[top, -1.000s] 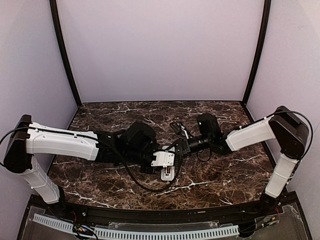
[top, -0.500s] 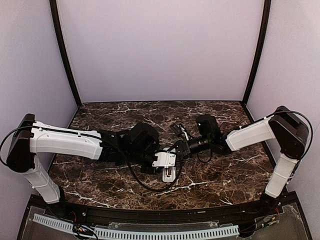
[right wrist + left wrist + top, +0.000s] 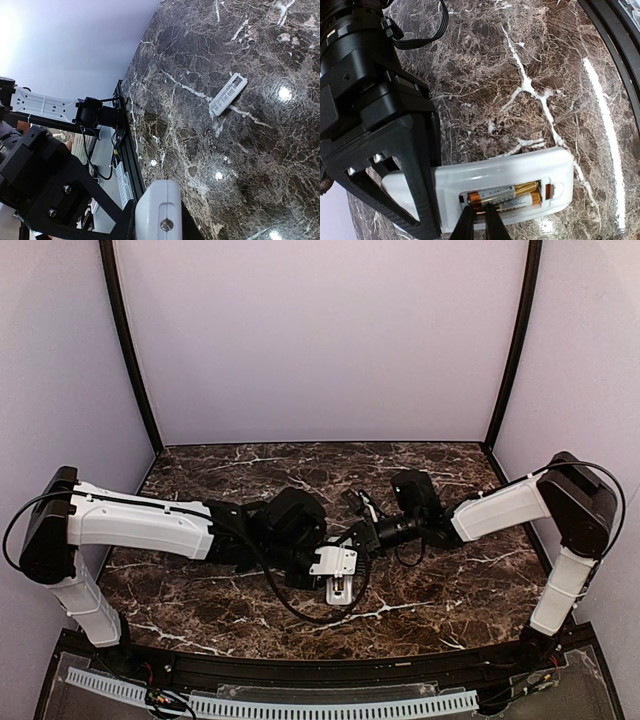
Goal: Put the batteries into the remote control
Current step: Load the battery into the battery compartment.
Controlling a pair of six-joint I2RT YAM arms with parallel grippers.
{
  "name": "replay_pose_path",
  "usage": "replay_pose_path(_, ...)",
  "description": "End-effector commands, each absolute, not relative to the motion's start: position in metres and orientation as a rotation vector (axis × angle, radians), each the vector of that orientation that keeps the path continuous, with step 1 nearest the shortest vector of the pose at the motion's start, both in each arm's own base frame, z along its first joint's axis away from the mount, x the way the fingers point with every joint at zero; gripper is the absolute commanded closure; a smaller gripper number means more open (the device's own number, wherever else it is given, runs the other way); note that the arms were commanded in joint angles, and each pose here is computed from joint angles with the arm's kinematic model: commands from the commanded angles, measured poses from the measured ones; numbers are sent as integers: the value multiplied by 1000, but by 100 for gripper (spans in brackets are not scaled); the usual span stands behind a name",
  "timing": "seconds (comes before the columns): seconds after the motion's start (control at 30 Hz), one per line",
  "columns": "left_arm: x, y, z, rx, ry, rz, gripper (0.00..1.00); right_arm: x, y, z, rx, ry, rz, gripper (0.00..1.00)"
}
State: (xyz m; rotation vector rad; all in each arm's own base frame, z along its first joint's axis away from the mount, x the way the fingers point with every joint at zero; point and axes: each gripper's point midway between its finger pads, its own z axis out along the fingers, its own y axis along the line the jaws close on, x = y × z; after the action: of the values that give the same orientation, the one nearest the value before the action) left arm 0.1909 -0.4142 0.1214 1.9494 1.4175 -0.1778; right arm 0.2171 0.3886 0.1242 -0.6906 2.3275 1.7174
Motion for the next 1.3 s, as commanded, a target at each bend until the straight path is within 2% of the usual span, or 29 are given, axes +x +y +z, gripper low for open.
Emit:
replay_pose_path(0.0,184,-406,88,2038,1500,-114,91,218,407,177,-811,2096,1832,100)
replay_pose_path(0.27,193,-402,76,2005,1561,15,94,217,407,186,-810,2080,1854,100)
replay_pose_path(0.63,192,-390,57,1973,1595,57,97,210,403,205,-831,2017,1897,100)
replay_pose_path(0.9,206,-406,118,1749,1516,4,95,216,396,187,-797,2064,1854,100)
replay_pose_path(1.07,213,-402,159,1579,1498,-23,89,221,388,185,-778,2067,1819,100)
replay_pose_path(1.13,214,-400,179,1486,1496,-64,81,224,384,186,-772,2063,1806,100)
replay_pose_path(1.23,212,-395,208,1364,1484,-144,62,226,381,189,-768,2055,1789,100)
replay_pose_path(1.27,210,-391,213,1330,1494,-172,60,227,380,190,-767,2051,1784,100)
